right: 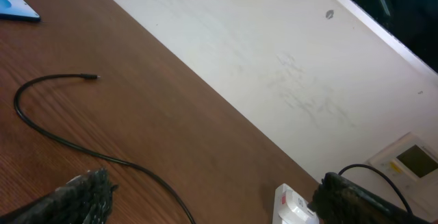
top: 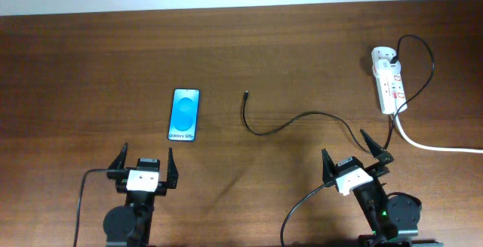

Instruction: Plug charger to phone and switch on socket

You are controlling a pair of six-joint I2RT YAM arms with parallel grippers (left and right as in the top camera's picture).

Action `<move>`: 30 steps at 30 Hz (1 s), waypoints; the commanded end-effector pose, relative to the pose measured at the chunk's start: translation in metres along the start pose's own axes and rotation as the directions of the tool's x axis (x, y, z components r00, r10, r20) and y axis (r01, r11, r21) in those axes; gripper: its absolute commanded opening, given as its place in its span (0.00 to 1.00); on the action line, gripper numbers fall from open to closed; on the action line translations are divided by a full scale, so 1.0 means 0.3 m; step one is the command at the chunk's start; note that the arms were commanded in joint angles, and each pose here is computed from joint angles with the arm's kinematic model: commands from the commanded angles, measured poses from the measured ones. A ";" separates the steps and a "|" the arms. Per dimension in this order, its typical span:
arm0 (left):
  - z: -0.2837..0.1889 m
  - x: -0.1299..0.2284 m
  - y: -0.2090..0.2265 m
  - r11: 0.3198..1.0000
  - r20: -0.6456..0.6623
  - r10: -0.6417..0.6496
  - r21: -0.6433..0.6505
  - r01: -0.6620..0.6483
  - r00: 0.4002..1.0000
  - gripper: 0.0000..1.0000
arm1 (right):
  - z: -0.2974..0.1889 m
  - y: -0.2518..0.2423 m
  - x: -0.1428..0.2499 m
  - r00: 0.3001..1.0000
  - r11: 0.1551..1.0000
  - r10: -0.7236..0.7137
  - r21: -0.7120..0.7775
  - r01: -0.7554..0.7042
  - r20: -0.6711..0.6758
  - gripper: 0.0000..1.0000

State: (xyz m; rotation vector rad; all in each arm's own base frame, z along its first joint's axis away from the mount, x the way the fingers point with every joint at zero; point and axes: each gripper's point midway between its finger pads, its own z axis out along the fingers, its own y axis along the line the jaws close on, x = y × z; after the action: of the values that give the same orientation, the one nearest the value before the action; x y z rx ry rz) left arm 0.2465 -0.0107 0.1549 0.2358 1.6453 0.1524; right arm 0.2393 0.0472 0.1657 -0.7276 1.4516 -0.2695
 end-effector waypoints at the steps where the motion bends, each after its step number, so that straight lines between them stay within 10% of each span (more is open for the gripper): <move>1: 0.012 0.008 0.009 0.999 -0.014 -0.036 -0.014 0.036 0.999 0.99 | 0.000 0.002 0.009 1.000 1.000 0.012 0.004 -0.012 -0.004 0.98; 17: 0.277 -0.321 0.037 0.991 -0.206 -0.032 0.118 0.058 0.978 0.99 | 0.000 0.002 0.009 1.000 1.000 0.012 0.003 -0.012 -0.004 0.99; 26: 0.566 -0.356 -0.005 0.948 -0.632 -0.075 0.195 0.252 0.771 0.99 | 0.000 0.002 0.009 1.000 1.000 0.012 0.003 -0.012 -0.004 0.98; 30: 0.564 -0.205 -0.122 0.874 -0.804 -0.109 0.203 0.441 0.585 0.99 | 0.000 0.002 0.009 1.000 1.000 0.012 0.003 -0.012 -0.004 0.98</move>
State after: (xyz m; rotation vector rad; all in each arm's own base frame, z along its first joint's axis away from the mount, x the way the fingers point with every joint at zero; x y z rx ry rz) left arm 0.4220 -0.0482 0.2129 0.2433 2.4819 -0.1942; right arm 0.2392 0.0472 0.1659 -0.7275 1.4500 -0.2704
